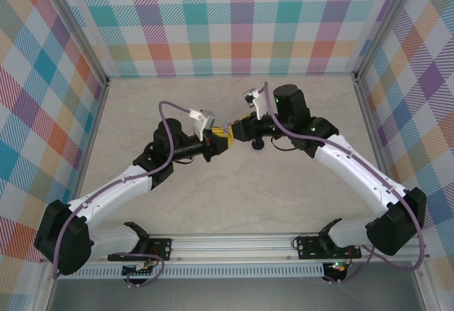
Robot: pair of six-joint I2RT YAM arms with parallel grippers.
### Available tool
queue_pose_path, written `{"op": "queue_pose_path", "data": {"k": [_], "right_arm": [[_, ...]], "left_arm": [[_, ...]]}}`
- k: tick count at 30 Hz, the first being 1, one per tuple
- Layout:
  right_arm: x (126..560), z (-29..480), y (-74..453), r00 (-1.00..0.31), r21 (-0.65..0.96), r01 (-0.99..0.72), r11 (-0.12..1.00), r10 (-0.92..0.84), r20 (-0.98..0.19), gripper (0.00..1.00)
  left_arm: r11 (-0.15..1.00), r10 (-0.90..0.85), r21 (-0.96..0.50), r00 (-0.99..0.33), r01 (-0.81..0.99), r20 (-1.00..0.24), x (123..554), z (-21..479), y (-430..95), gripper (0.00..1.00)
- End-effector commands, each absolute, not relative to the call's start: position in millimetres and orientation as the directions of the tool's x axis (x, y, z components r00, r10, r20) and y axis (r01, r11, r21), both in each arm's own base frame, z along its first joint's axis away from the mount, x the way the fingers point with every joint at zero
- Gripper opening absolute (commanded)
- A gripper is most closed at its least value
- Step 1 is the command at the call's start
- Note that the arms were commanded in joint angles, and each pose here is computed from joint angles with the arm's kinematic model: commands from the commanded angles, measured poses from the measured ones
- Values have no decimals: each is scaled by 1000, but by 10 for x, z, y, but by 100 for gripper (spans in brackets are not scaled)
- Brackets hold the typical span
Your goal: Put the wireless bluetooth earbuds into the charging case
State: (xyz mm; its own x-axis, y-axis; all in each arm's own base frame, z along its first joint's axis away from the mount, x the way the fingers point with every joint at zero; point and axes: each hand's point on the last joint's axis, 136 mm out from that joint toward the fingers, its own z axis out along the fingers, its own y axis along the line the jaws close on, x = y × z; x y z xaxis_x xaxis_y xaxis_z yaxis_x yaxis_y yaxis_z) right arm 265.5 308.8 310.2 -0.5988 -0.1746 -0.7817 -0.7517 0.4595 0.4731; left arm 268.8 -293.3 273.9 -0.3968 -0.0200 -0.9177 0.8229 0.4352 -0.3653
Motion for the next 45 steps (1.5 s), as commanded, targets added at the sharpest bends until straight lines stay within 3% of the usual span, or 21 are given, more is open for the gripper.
{"op": "queue_pose_path", "data": {"k": [1, 20, 45], "right_arm": [[2657, 3200, 3127, -577, 452, -770, 451, -187, -795, 43], [2723, 2987, 3235, -623, 452, -745, 490, -268, -735, 46], [2701, 2803, 3241, -634, 402, -741, 538, -360, -685, 34]], "left_arm": [[415, -16, -305, -329, 857, -944, 2634, 2967, -2966, 18], [414, 1, -299, -329, 860, -944, 2624, 2947, -2970, 18], [445, 12, -296, -336, 845, -942, 2661, 2910, -2942, 18]]}}
